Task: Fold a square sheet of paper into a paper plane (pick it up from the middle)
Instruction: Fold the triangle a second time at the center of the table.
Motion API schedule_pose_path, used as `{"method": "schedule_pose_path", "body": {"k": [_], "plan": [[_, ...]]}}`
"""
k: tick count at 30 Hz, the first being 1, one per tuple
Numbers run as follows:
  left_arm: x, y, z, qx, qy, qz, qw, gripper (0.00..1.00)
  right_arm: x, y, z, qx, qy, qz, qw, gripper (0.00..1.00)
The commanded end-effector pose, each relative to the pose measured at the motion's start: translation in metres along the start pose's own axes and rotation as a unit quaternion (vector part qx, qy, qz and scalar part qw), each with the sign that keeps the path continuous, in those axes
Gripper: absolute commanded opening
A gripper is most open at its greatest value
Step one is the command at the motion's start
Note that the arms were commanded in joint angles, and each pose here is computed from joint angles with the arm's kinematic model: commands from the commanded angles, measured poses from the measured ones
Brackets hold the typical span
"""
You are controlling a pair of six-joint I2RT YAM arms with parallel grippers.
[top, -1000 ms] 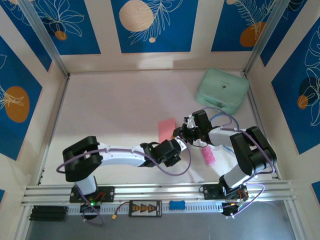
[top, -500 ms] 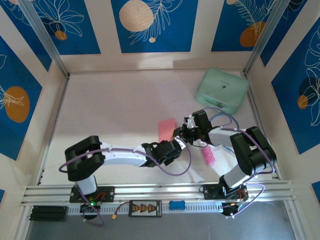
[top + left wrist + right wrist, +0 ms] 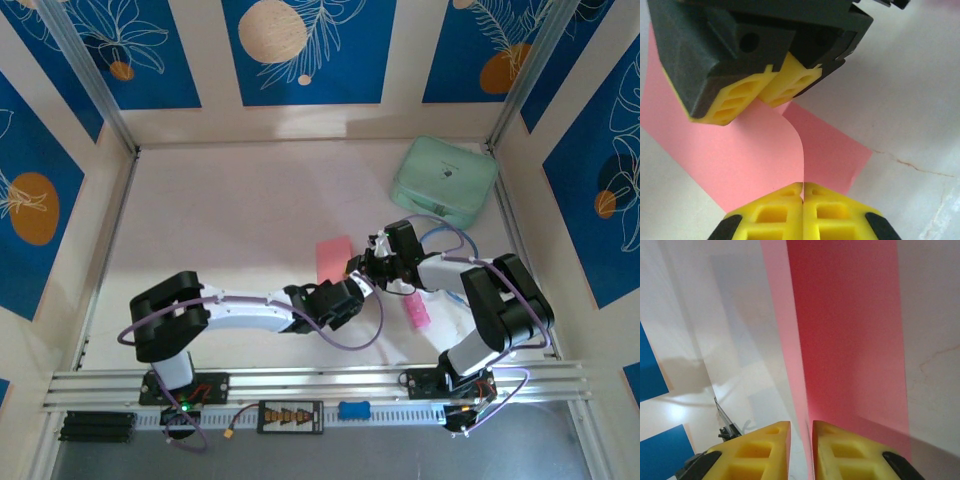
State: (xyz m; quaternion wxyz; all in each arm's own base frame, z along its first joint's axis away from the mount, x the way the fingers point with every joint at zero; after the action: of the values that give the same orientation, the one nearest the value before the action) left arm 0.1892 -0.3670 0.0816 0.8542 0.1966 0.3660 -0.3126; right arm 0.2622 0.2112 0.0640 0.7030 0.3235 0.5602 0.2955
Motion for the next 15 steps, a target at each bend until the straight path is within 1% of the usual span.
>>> {"method": "schedule_pose_path", "body": {"k": [1, 4, 6, 7, 9, 11, 15], "plan": [[-0.008, -0.004, 0.013, -0.029, -0.006, -0.023, 0.999, 0.0, -0.011, 0.0, -0.004, -0.008, -0.007, -0.01, 1.0, 0.24], [-0.013, -0.006, 0.018, -0.064, -0.001, -0.058, 0.996, 0.0, -0.025, -0.006, -0.005, -0.004, -0.03, -0.043, 0.999, 0.33], [-0.017, -0.008, 0.021, -0.097, 0.001, -0.093, 0.991, 0.0, -0.038, -0.01, -0.005, -0.005, -0.049, -0.066, 0.997, 0.4], [-0.019, -0.008, 0.021, -0.113, 0.002, -0.107, 0.988, 0.0, -0.044, -0.012, -0.006, -0.003, -0.055, -0.075, 0.996, 0.42], [-0.022, -0.007, 0.023, -0.148, 0.003, -0.138, 0.979, 0.0, -0.056, -0.015, -0.009, 0.001, -0.072, -0.088, 0.994, 0.42], [-0.022, -0.005, 0.023, -0.177, 0.008, -0.163, 0.971, 0.0, -0.064, -0.015, -0.014, 0.006, -0.085, -0.084, 0.993, 0.42], [-0.02, 0.001, 0.023, -0.229, 0.012, -0.205, 0.951, 0.0, -0.067, -0.011, -0.029, 0.01, -0.081, -0.057, 0.995, 0.35]]}}
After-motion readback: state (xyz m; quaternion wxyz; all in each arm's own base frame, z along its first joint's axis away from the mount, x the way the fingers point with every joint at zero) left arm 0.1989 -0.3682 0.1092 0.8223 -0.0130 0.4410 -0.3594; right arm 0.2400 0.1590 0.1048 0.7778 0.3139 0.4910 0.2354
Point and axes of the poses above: each hand's point on the last joint's axis, 136 mm out from that joint toward the fingers, its own x axis out along the fingers, its own y axis along the line the jaws close on, z = x × y, the point moved 2 cm from there along -x, back along the fingers, and after that the axes turned 13 degrees about -x, right-handed, at the moved point
